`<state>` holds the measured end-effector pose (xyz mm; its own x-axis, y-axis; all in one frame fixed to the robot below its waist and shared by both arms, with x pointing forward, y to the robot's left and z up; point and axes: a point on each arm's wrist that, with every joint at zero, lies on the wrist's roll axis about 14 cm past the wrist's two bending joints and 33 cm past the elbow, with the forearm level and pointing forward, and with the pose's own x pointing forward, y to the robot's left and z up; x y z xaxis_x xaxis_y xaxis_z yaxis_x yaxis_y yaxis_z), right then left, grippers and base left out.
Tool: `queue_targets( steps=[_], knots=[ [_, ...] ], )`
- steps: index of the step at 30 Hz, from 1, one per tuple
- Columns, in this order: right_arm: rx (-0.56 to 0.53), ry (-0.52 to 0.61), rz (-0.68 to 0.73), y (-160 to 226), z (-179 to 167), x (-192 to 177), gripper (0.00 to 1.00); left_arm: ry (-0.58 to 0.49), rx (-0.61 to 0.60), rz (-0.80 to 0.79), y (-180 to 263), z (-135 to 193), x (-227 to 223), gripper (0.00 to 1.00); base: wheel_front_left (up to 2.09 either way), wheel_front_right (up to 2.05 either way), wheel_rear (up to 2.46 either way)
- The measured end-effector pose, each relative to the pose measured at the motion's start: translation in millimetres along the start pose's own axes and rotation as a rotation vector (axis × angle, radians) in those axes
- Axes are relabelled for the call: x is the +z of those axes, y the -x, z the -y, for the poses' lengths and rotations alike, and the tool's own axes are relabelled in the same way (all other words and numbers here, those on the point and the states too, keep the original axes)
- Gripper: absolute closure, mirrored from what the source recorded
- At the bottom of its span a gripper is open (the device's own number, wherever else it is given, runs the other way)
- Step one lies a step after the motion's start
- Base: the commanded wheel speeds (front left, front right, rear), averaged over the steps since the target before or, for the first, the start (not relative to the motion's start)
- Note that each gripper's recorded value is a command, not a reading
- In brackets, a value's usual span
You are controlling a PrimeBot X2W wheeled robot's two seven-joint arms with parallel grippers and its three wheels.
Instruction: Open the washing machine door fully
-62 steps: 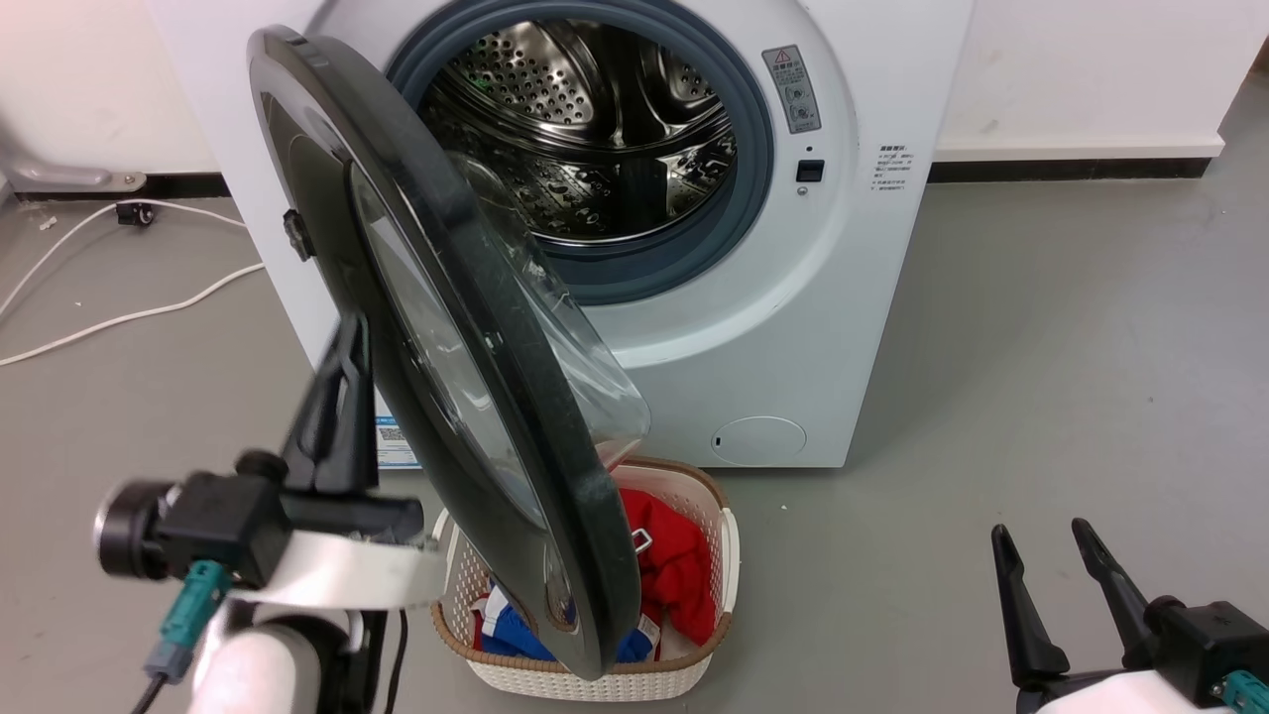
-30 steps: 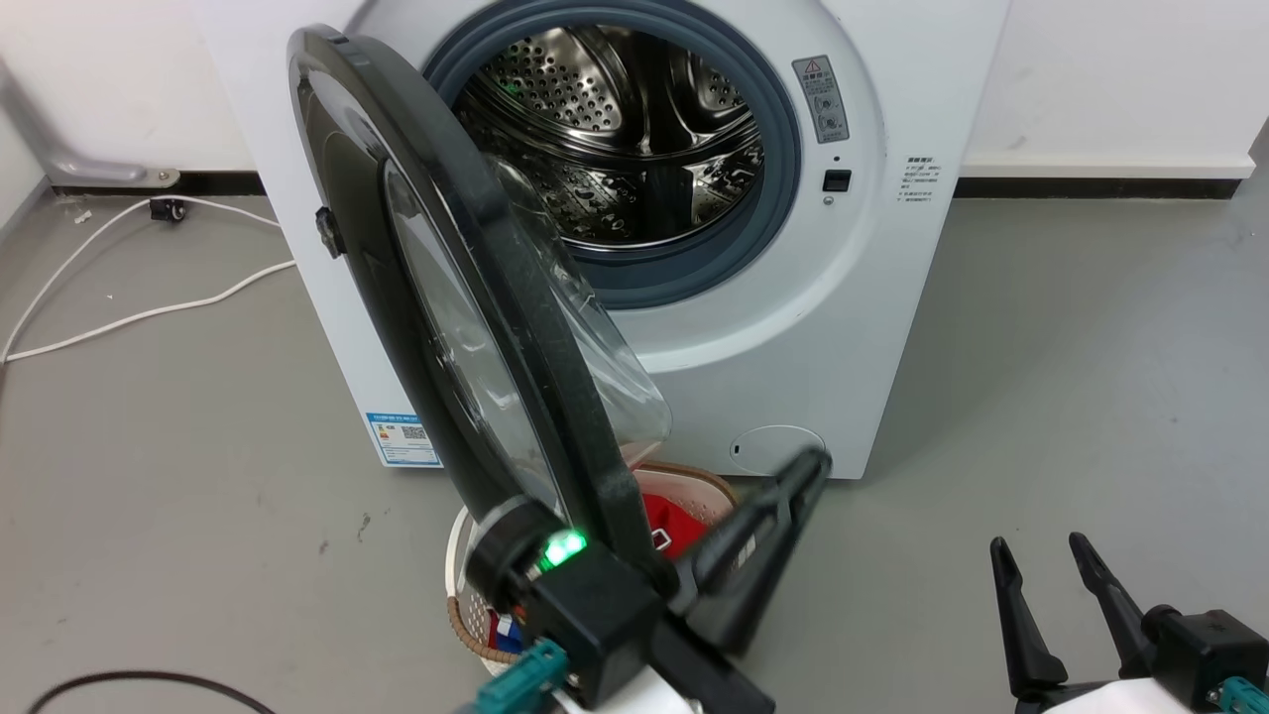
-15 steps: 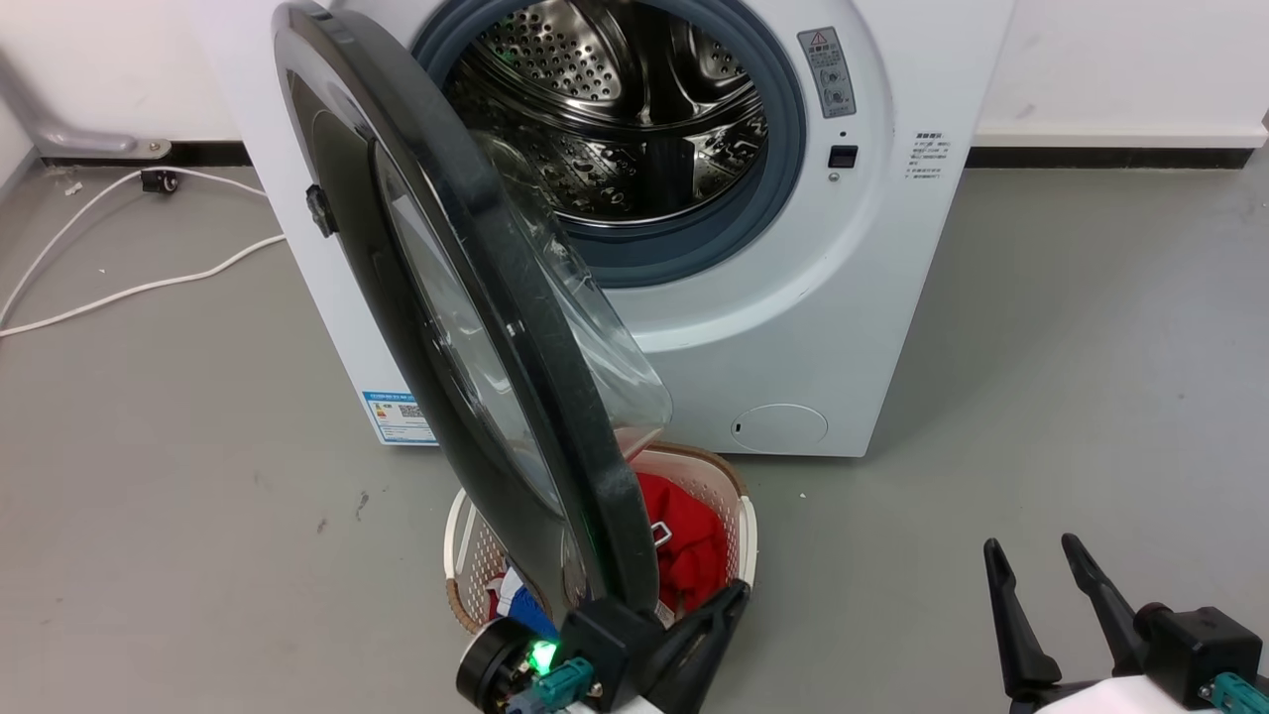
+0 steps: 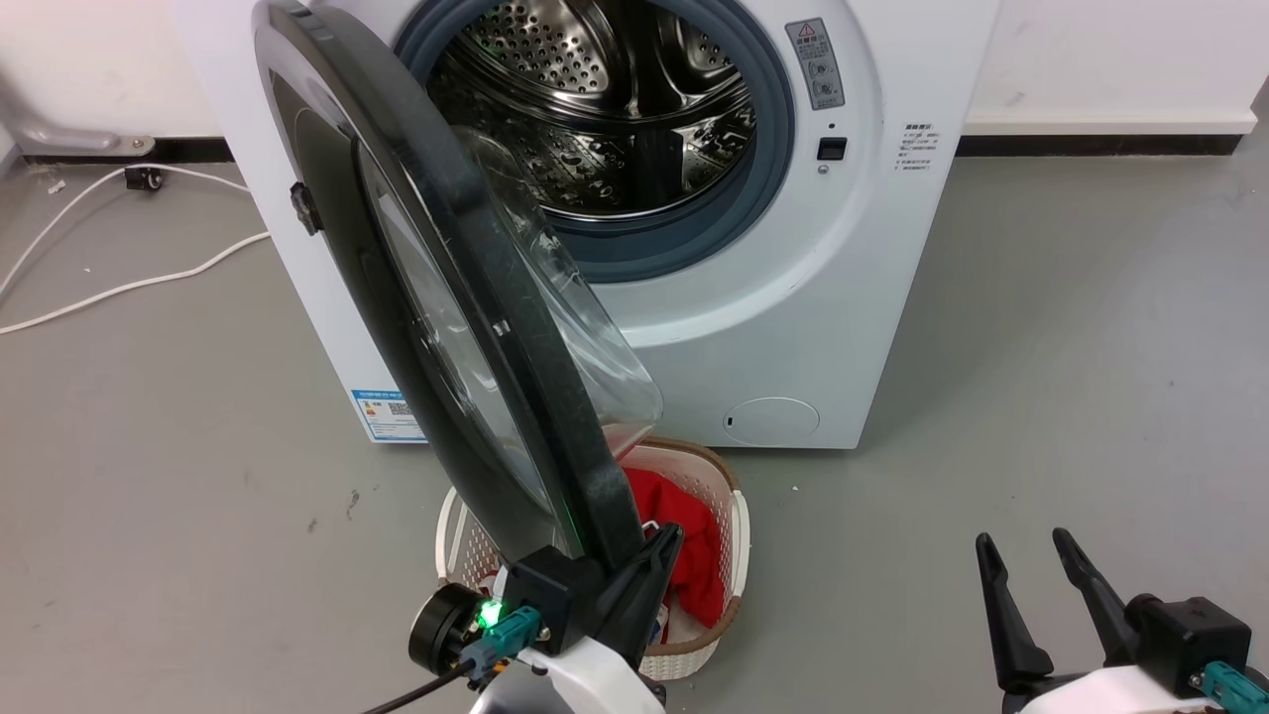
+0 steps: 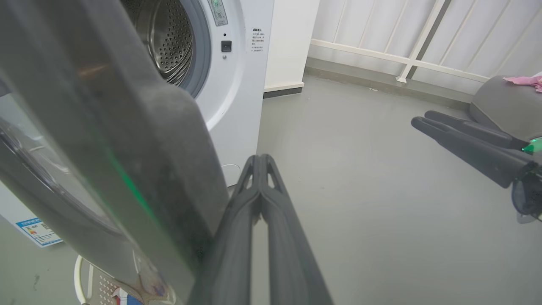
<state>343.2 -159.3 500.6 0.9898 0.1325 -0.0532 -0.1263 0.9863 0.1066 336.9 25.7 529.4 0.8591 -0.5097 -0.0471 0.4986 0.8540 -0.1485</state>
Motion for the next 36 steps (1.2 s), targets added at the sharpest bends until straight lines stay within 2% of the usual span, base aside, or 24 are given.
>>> queue_targets(
  steps=[16, 27, 36],
  knots=[
    [0.030, -0.004, 0.002, -5.2, -8.5, -2.3, 0.00, 0.060, 0.122, 0.037, 17.5, -21.6, 1.5, 1.00, 0.00, 0.00, 0.00],
    [0.106, 0.003, 0.004, -17.8, -31.4, -1.4, 0.00, 0.092, 0.261, 0.068, 49.4, -42.9, 2.4, 1.00, 0.00, 0.00, 0.00],
    [0.208, 0.007, -0.017, -34.1, -63.6, -6.4, 0.00, 0.095, 0.425, 0.110, 84.0, -74.8, 8.7, 1.00, 0.00, 0.00, 0.00]
  ],
)
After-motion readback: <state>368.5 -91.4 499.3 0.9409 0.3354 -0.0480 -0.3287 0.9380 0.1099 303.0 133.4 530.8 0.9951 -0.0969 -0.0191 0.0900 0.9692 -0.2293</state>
